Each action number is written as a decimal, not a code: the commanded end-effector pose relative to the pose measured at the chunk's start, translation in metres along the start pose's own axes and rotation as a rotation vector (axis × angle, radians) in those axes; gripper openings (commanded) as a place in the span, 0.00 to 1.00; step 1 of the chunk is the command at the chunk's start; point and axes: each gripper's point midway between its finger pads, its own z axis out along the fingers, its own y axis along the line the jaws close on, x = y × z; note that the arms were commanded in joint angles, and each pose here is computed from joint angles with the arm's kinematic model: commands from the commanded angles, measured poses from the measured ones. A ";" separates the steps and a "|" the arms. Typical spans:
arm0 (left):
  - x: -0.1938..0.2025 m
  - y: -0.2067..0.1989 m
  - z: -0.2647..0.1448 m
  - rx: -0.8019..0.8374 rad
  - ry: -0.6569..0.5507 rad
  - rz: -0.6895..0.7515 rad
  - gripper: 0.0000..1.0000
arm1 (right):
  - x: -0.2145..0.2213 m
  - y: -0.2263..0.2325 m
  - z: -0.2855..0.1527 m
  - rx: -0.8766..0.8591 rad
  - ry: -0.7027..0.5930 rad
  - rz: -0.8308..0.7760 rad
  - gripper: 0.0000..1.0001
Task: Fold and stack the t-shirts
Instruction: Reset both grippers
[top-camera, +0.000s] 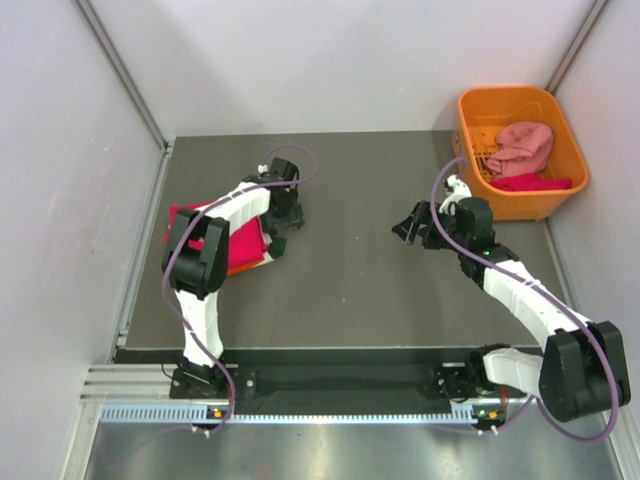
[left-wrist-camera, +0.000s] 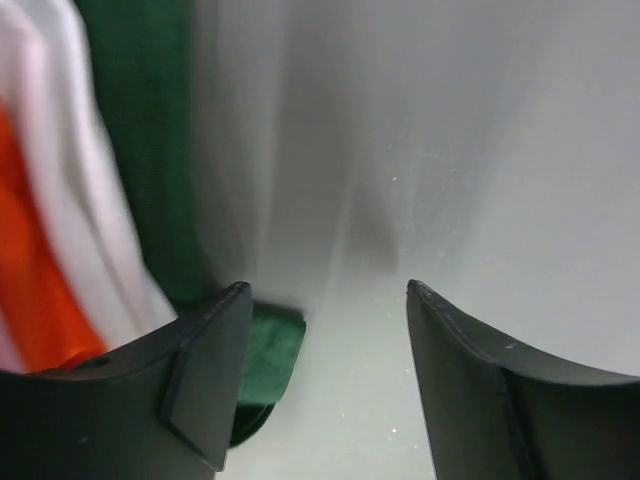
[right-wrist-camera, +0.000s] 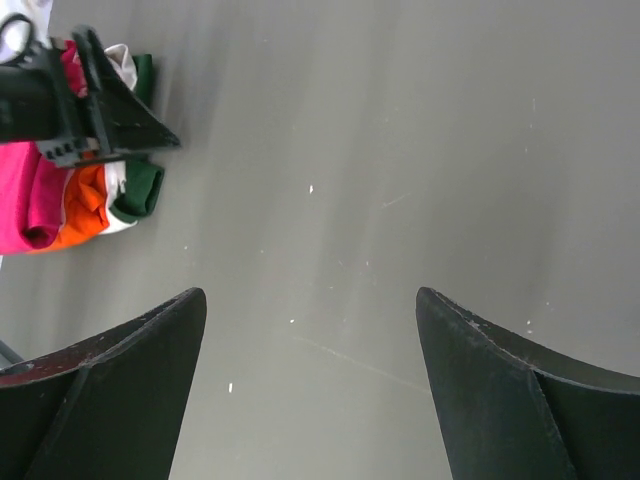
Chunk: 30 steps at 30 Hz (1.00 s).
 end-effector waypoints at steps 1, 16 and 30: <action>0.001 -0.002 0.008 -0.018 0.012 0.008 0.67 | -0.014 0.003 -0.004 -0.015 -0.057 -0.033 0.86; 0.036 0.144 0.001 -0.152 0.011 -0.257 0.67 | -0.017 -0.001 -0.011 0.017 -0.064 -0.051 0.86; 0.016 0.066 -0.090 0.199 -0.405 -0.121 0.83 | -0.041 -0.063 -0.051 0.361 -0.259 -0.076 0.94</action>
